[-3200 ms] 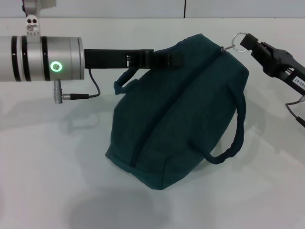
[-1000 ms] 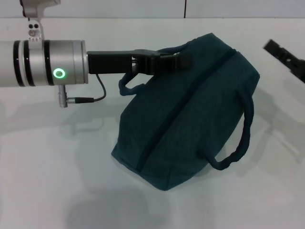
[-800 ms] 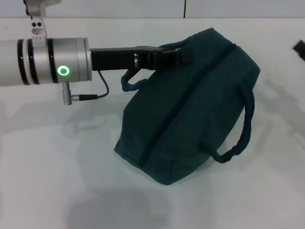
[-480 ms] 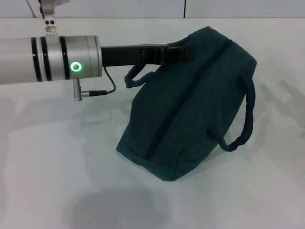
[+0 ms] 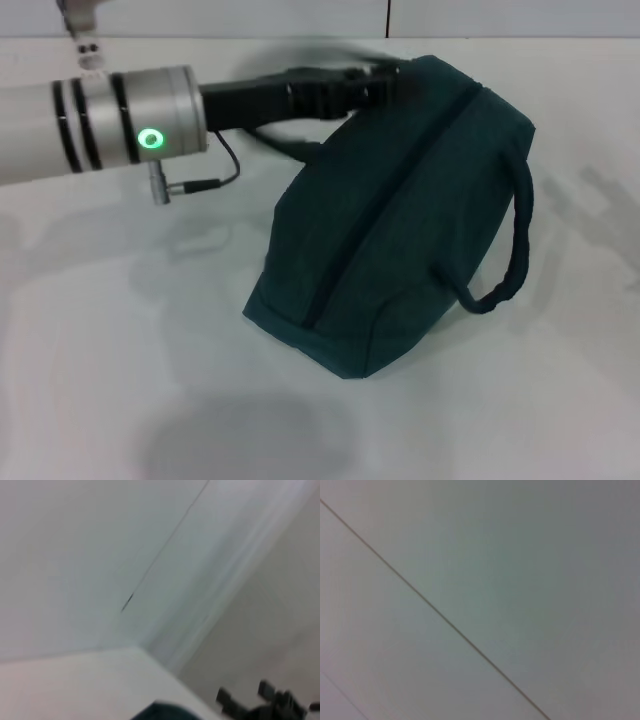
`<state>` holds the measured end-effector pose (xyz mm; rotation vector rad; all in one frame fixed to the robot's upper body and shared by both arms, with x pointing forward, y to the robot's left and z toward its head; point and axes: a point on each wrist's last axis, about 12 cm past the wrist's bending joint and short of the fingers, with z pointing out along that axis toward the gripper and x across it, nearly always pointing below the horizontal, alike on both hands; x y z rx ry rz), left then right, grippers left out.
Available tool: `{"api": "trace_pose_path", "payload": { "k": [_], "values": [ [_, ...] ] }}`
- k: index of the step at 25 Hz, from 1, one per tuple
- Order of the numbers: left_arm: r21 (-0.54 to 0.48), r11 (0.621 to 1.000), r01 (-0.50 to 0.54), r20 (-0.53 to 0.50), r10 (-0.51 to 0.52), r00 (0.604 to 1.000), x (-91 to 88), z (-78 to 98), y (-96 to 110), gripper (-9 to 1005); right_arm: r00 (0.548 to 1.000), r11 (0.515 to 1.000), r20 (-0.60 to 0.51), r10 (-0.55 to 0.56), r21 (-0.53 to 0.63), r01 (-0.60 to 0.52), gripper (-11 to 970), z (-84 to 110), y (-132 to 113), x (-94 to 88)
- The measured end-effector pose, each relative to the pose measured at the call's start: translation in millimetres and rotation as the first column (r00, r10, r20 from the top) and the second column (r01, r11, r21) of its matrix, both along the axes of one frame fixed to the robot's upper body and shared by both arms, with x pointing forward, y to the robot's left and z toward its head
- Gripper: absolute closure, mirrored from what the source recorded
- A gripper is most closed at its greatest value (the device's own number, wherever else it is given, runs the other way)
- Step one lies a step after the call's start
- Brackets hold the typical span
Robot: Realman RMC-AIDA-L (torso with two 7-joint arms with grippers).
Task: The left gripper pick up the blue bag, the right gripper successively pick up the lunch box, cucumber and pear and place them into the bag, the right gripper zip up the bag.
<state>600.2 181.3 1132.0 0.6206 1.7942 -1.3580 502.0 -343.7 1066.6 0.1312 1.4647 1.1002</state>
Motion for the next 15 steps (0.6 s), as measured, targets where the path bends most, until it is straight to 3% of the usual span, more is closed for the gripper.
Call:
{"api": "trace_pose_path", "payload": {
  "k": [6, 11, 15],
  "values": [
    [-0.163, 0.981, -0.107, 0.092, 0.123, 0.988, -3.8, 11.4, 28, 474, 0.998, 0.999, 0.046, 0.037, -0.019, -0.036, 104, 6.4, -1, -1.9],
    [-0.171, 0.972, -0.163, 0.156, 0.19, 0.969, -11.9, 16.4, 53, 341, 0.991, 0.997, 0.115, 0.068, -0.055, -0.062, 103, 15.1, -3, -1.7],
    [-0.171, 0.975, -0.139, 0.203, 0.173, 0.964, -23.0, 22.3, 76, 260, 0.96, 0.98, 0.226, 0.166, -0.145, -0.135, 100, 31.1, 1, 3.6]
  ]
}}
